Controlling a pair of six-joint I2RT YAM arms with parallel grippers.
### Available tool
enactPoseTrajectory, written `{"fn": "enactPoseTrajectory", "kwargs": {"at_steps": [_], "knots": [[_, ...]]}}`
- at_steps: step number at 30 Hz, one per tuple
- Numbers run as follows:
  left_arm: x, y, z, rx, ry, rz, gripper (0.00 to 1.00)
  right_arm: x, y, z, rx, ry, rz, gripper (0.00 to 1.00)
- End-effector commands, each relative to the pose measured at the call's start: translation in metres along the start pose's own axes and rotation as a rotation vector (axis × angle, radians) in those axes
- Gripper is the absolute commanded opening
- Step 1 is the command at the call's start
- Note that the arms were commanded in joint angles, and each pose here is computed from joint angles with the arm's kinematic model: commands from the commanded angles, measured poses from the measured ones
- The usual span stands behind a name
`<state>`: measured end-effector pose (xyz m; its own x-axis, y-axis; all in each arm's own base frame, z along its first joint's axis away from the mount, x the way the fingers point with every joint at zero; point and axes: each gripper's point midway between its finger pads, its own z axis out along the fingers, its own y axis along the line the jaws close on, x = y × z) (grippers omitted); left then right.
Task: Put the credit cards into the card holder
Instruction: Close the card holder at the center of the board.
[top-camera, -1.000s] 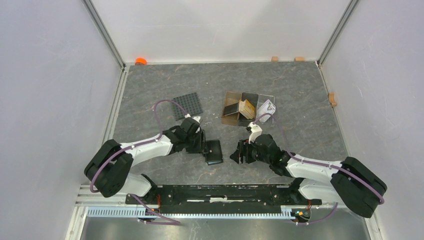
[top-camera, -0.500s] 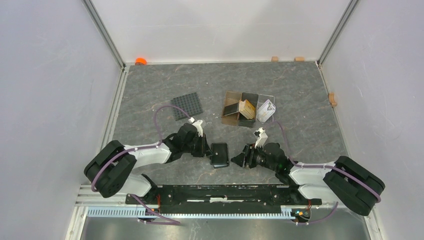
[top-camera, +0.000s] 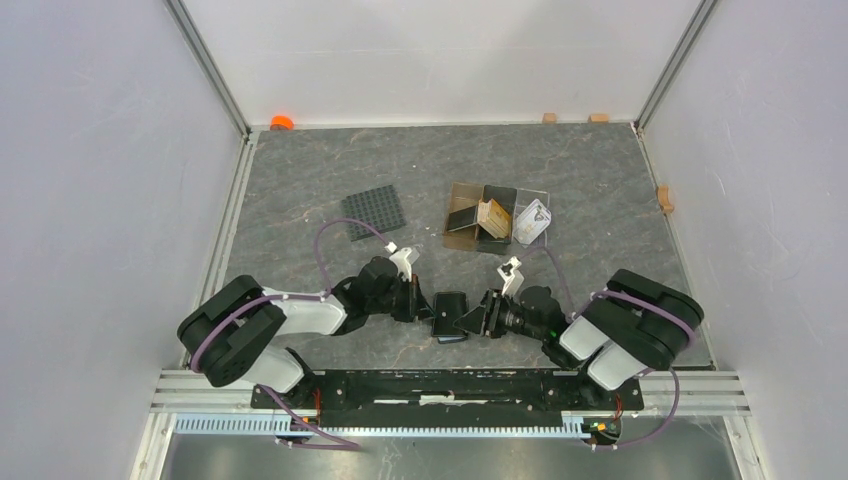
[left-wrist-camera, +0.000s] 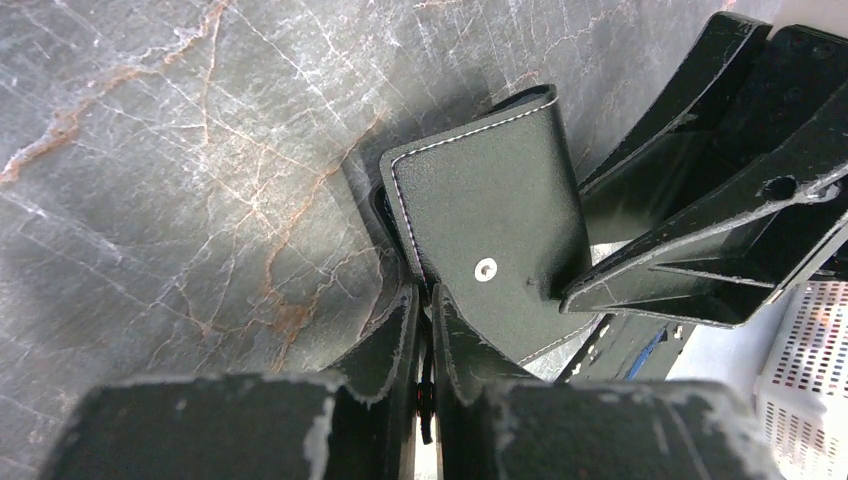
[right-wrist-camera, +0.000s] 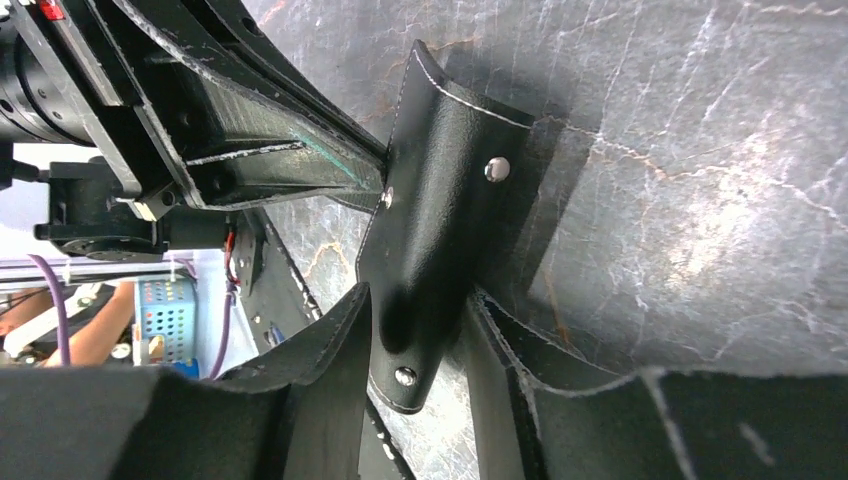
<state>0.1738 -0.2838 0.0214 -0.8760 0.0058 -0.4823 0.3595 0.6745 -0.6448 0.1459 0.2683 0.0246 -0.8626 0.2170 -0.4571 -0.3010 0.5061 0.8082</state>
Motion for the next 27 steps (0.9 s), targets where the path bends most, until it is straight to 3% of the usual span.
{"fn": "enactPoseTrajectory", "kwargs": {"at_steps": [1,3,5,7,10,11,14,18,24,27], "knots": [[0.017,0.007,0.002,-0.024,0.038,-0.016,0.12,-0.001,0.018,0.001,-0.088,-0.011,0.043,0.43],[0.016,0.006,0.001,-0.019,0.035,-0.005,0.12,-0.001,0.014,0.001,-0.076,-0.019,0.056,0.39],[0.016,0.005,0.000,-0.018,0.034,0.003,0.13,0.000,0.009,-0.001,-0.052,-0.026,0.070,0.26],[0.013,0.004,-0.002,-0.026,0.024,0.005,0.21,0.002,0.002,-0.002,-0.022,-0.025,0.080,0.15],[0.000,0.003,-0.010,-0.070,-0.012,0.005,0.58,0.007,-0.011,-0.003,0.041,-0.012,0.090,0.07],[-0.004,0.006,-0.014,-0.104,-0.019,0.002,0.66,0.010,-0.018,-0.004,0.073,-0.005,0.093,0.05],[-0.014,0.005,-0.025,-0.153,-0.043,0.003,0.77,0.019,-0.034,-0.008,0.146,0.022,0.096,0.01],[-0.012,0.007,-0.033,-0.201,-0.005,0.007,0.73,0.023,-0.045,-0.009,0.200,0.041,0.091,0.00],[-0.011,0.003,-0.035,-0.196,0.017,0.007,0.42,0.023,-0.050,-0.007,0.230,0.052,0.077,0.00],[-0.016,-0.004,-0.038,-0.174,-0.003,0.003,0.36,0.025,-0.052,-0.008,0.238,0.059,0.079,0.00]]}}
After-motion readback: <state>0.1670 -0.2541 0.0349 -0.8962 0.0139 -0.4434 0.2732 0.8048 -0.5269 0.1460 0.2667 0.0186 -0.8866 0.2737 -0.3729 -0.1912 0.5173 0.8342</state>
